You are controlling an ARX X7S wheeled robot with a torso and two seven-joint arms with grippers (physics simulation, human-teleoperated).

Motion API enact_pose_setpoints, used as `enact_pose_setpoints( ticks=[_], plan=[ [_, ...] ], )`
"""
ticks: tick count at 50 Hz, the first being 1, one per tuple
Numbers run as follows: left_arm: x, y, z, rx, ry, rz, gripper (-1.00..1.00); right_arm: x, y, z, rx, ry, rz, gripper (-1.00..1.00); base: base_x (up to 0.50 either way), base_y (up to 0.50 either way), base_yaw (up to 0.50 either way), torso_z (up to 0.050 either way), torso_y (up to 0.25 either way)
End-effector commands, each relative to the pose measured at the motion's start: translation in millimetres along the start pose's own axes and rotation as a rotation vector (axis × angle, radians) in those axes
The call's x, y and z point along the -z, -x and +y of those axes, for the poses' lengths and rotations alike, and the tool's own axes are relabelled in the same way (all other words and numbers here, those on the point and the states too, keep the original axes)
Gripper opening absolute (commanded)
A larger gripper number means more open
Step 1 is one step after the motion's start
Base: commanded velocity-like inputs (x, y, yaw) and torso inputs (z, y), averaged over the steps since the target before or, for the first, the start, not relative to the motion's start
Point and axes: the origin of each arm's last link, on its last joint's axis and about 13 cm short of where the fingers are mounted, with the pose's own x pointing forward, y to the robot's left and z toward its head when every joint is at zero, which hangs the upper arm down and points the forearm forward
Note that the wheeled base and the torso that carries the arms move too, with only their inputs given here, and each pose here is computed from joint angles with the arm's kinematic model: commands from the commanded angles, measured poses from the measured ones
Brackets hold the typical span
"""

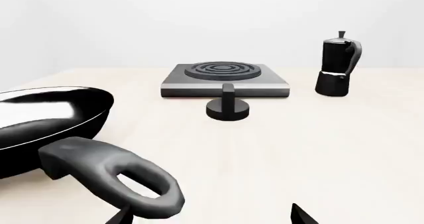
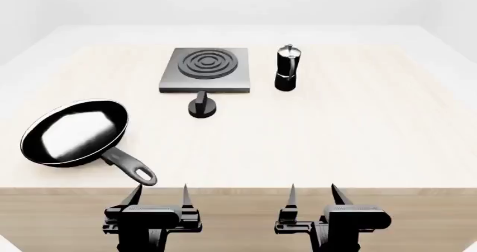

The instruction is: Turn on the stove and put the moka pot on it.

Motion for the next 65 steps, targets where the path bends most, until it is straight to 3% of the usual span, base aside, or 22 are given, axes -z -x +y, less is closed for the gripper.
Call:
enact_pose_setpoints(
  ticks=[1,9,12,14,15,17,18,20,23,24,26,28,34,37,41,65],
  plan=[
    [0.0,0.0,0.3,0.000,-0.010,0.000,1.00,-0.5,1.1,0.2,0.000,0.000,0.000,1.00,0.00,0.00,0.00,0.000,0.000],
    [0.9,0.4,-0.9,-0.018,-0.006,0.006,1.00,2.8,-0.3,2.1,0.005,0.014,-0.009,1.00,0.00,0.00,0.00,0.000,0.000],
    [1.2,-0.9,-1.1,-0.079,-0.078,0.012,1.00,-4.0,-0.4,4.2,0.008,0.011,-0.014,1.00,0.00,0.00,0.00,0.000,0.000],
    [-3.2,0.6,-3.2,-0.042,-0.042,0.035,1.00,-11.2,-1.1,5.8,0.007,0.007,-0.029,1.00,0.00,0.00,0.00,0.000,0.000],
    [-13.5,4.0,-2.2,-0.001,-0.015,-0.014,1.00,-12.3,-2.5,6.3,0.005,0.009,-0.046,1.00,0.00,0.00,0.00,0.000,0.000],
    [-23.4,5.1,0.5,-0.047,-0.089,-0.052,1.00,-25.0,-4.8,7.8,0.001,0.010,-0.079,1.00,0.00,0.00,0.00,0.000,0.000],
    [-37.7,3.1,2.6,-0.063,-0.085,-0.099,1.00,-40.4,-8.5,8.8,0.005,0.013,-0.125,1.00,0.00,0.00,0.00,0.000,0.000],
    [-60.8,0.0,6.2,-0.095,-0.157,-0.187,1.00,-64.9,-13.5,10.3,0.000,0.020,-0.194,1.00,0.00,0.00,0.00,0.000,0.000],
    [-87.9,2.2,9.2,-0.077,-0.110,-0.262,1.00,-89.8,-15.9,10.3,0.000,0.004,-0.277,1.00,0.00,0.00,0.00,0.000,0.000],
    [-105.0,4.4,10.5,-0.076,-0.167,-0.313,1.00,-101.3,-15.6,10.4,-0.006,0.007,-0.336,1.00,0.00,0.00,0.00,0.000,0.000],
    [-119.6,5.8,12.6,-0.101,-0.165,-0.329,1.00,-114.1,-15.5,10.3,-0.001,0.003,-0.378,1.00,0.00,0.00,0.00,0.000,0.000],
    [-135.8,10.1,14.7,-0.114,-0.214,-0.363,1.00,-140.2,-12.9,10.5,-0.016,-0.008,-0.427,1.00,0.00,0.00,0.00,0.000,0.000],
    [-164.5,20.0,15.7,-0.117,-0.263,-0.442,1.00,-153.8,-8.4,9.7,-0.027,-0.009,-0.480,1.00,0.00,0.00,0.00,0.000,0.000],
    [-168.6,22.6,14.3,-0.111,-0.291,-0.460,1.00,-159.5,-6.1,10.0,-0.029,-0.013,-0.493,1.00,0.00,0.00,0.00,0.000,0.000],
    [-166.9,24.9,15.0,-0.105,-0.263,-0.460,1.00,-159.4,-5.4,9.8,-0.025,-0.013,-0.499,1.00,0.00,0.00,0.00,0.045,0.007],
    [-175.9,33.4,14.1,-0.102,-0.265,-0.495,1.00,-163.2,-0.9,12.2,-0.031,-0.010,-0.503,1.00,0.00,0.00,0.00,0.050,0.009]
  ],
)
